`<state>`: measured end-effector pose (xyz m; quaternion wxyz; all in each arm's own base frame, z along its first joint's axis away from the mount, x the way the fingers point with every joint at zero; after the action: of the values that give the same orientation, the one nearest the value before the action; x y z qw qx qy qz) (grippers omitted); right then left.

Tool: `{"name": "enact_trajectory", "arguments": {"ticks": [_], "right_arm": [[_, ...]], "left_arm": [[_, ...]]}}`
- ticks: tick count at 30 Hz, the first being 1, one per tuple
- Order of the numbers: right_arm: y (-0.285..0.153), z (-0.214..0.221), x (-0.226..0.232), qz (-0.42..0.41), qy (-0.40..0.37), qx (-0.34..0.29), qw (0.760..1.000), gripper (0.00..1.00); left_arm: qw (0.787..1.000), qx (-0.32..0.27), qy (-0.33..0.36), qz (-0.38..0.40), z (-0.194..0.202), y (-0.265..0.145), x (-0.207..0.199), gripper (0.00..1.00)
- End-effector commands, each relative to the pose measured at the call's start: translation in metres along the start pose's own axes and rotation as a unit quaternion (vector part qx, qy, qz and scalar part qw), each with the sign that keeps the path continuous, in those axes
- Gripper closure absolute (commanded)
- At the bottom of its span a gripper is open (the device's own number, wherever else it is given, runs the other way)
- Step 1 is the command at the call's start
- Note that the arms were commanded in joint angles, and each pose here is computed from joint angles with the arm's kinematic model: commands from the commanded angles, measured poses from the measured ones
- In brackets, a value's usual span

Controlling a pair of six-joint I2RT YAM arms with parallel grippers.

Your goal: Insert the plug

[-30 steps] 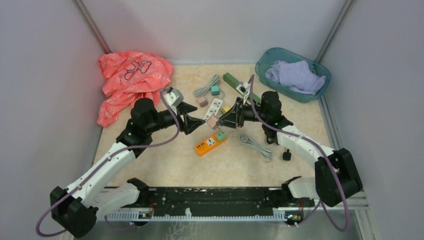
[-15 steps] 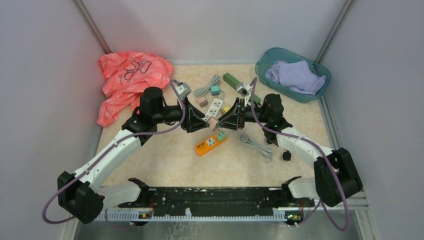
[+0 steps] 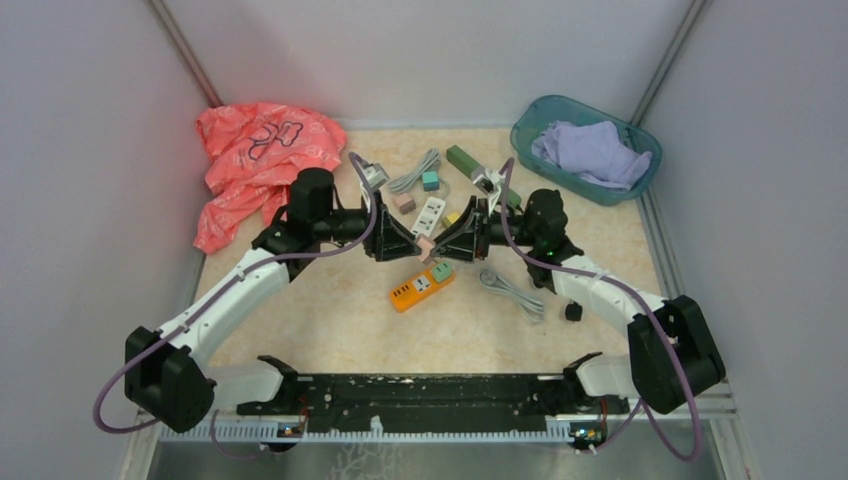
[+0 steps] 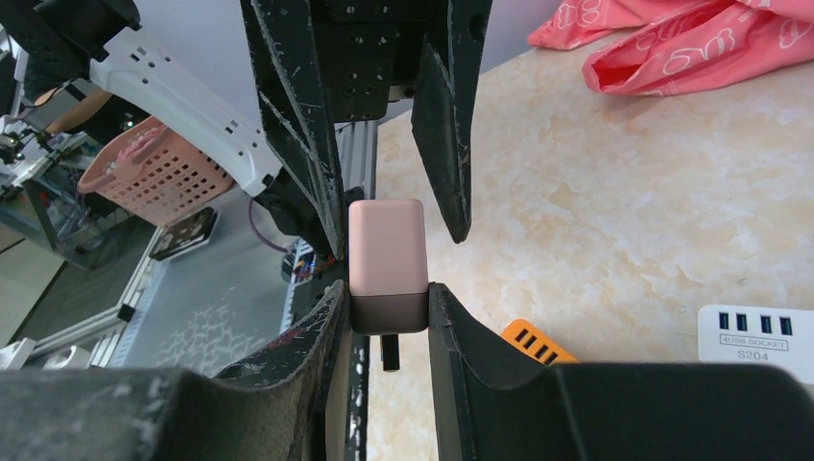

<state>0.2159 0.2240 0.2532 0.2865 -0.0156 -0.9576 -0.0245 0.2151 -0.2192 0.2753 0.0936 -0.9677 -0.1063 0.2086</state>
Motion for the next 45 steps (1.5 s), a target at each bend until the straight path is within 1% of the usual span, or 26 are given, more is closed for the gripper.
{"name": "enact_trajectory", "arguments": {"ticks": [1,4,12,14,18,21,22,25,26,29,33,35,38,45], "right_arm": [[0.004,-0.009,0.015,-0.035,-0.048,-0.009,0.998,1.0],[0.006,-0.008,0.015,-0.037,-0.049,-0.008,0.998,1.0],[0.009,-0.007,0.014,-0.039,-0.047,-0.009,0.998,1.0],[0.009,-0.007,0.013,-0.037,-0.047,-0.01,0.998,1.0],[0.01,-0.006,0.012,-0.034,-0.047,-0.014,0.998,1.0],[0.009,-0.005,0.01,-0.016,-0.047,-0.022,0.999,0.94],[0.008,-0.003,0.007,-0.007,-0.046,-0.022,0.999,0.89],[0.005,0.0,0.002,0.027,-0.042,-0.02,0.999,0.68],[0.004,0.001,0.001,0.039,-0.041,-0.021,0.998,0.64],[-0.002,0.004,0.0,0.071,-0.044,-0.026,0.996,0.57],[-0.011,0.008,-0.003,0.126,-0.05,-0.051,0.989,0.47],[-0.017,0.008,-0.007,0.164,-0.048,-0.067,0.983,0.44],[-0.024,0.013,-0.017,0.22,-0.033,-0.078,0.972,0.43],[-0.037,0.035,-0.031,0.283,0.003,-0.103,0.954,0.43]], "left_arm": [[0.999,-0.009,0.009,0.039,-0.009,0.001,-0.006,0.46],[0.998,-0.01,0.011,0.063,-0.008,0.002,-0.009,0.49],[0.996,-0.002,0.006,0.085,-0.002,0.003,-0.011,0.58],[0.996,0.0,0.006,0.087,-0.001,0.002,-0.011,0.63],[0.996,0.003,0.009,0.086,0.0,0.001,-0.012,0.81],[0.998,0.007,0.016,0.068,0.0,-0.001,-0.011,0.88],[0.998,0.011,0.014,0.059,0.0,-0.002,-0.01,0.9],[0.999,0.023,0.016,0.032,0.001,-0.002,-0.005,0.95],[0.999,0.028,0.016,0.017,0.002,-0.003,-0.002,0.96],[0.999,0.044,0.018,-0.015,0.003,-0.004,0.004,1.0],[0.996,0.063,0.025,-0.05,0.005,-0.002,0.009,1.0],[0.995,0.076,0.028,-0.066,0.007,0.001,0.011,1.0],[0.991,0.098,0.026,-0.088,0.015,0.008,0.014,1.0],[0.98,0.145,0.024,-0.131,0.036,0.025,0.021,1.0]]}}
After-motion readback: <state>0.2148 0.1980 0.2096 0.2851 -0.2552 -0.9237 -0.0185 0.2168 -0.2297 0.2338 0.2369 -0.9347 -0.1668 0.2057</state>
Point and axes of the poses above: each gripper's point midway between its finger pads, its own y axis out along the fingers, its own x axis along the line the jaws close on, z = x × y, the point moved 7 cm from there along -y, back along the fingers, and after that the axes turned 7 degrees about y, right-handed, at the moved point
